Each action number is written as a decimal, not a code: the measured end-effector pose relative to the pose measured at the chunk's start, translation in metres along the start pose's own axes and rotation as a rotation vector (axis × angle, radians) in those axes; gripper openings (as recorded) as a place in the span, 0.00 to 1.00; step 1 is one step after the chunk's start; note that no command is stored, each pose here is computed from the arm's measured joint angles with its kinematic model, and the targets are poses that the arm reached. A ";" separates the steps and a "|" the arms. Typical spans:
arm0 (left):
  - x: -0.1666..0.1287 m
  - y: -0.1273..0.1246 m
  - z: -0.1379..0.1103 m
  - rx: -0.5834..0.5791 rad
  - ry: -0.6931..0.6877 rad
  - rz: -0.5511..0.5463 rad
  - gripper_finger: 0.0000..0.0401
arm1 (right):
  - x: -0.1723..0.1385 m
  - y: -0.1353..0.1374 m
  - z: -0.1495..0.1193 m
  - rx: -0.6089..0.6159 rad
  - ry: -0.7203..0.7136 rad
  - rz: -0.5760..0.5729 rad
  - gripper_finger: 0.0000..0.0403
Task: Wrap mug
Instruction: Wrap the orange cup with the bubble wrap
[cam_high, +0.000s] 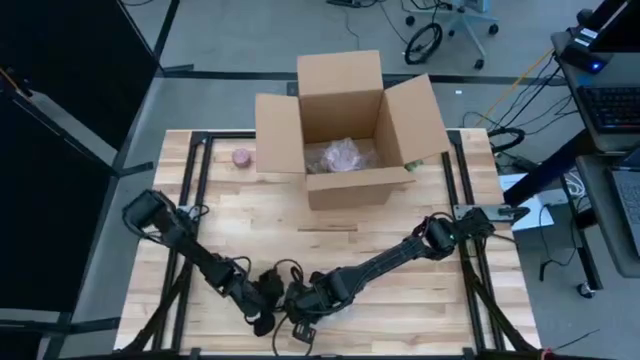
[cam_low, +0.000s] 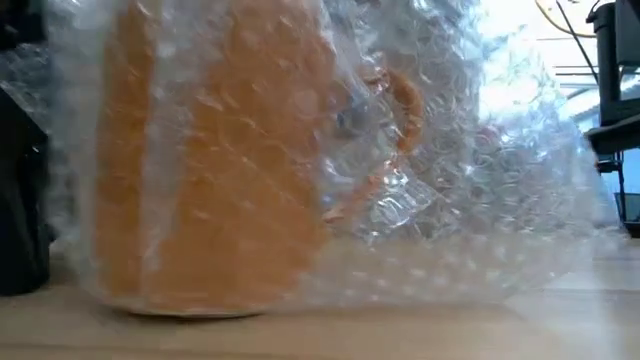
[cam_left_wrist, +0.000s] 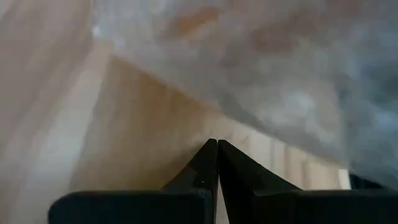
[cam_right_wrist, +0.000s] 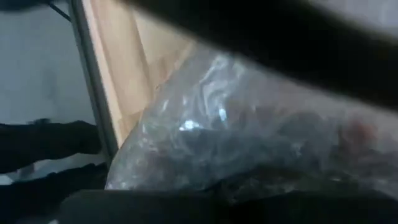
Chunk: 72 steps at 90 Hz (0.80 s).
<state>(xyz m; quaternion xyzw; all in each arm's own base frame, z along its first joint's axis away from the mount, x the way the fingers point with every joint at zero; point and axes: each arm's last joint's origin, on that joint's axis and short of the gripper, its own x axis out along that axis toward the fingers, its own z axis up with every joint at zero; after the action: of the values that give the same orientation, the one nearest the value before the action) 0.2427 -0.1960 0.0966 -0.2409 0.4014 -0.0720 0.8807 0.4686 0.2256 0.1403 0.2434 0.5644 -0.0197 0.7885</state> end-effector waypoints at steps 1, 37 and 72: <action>0.001 0.000 0.000 -0.002 -0.002 -0.002 0.00 | 0.001 0.000 0.000 0.004 0.002 0.004 0.00; 0.005 0.003 0.004 0.010 0.002 -0.025 0.00 | 0.009 -0.006 -0.007 0.073 0.069 0.104 0.00; 0.001 -0.014 -0.010 0.070 0.111 -0.174 0.00 | 0.009 -0.008 0.003 0.129 0.039 0.162 0.00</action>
<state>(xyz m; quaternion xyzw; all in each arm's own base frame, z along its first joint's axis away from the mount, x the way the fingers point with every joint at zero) 0.2370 -0.2117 0.0971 -0.2394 0.4243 -0.1754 0.8555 0.4726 0.2197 0.1301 0.3390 0.5556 0.0124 0.7591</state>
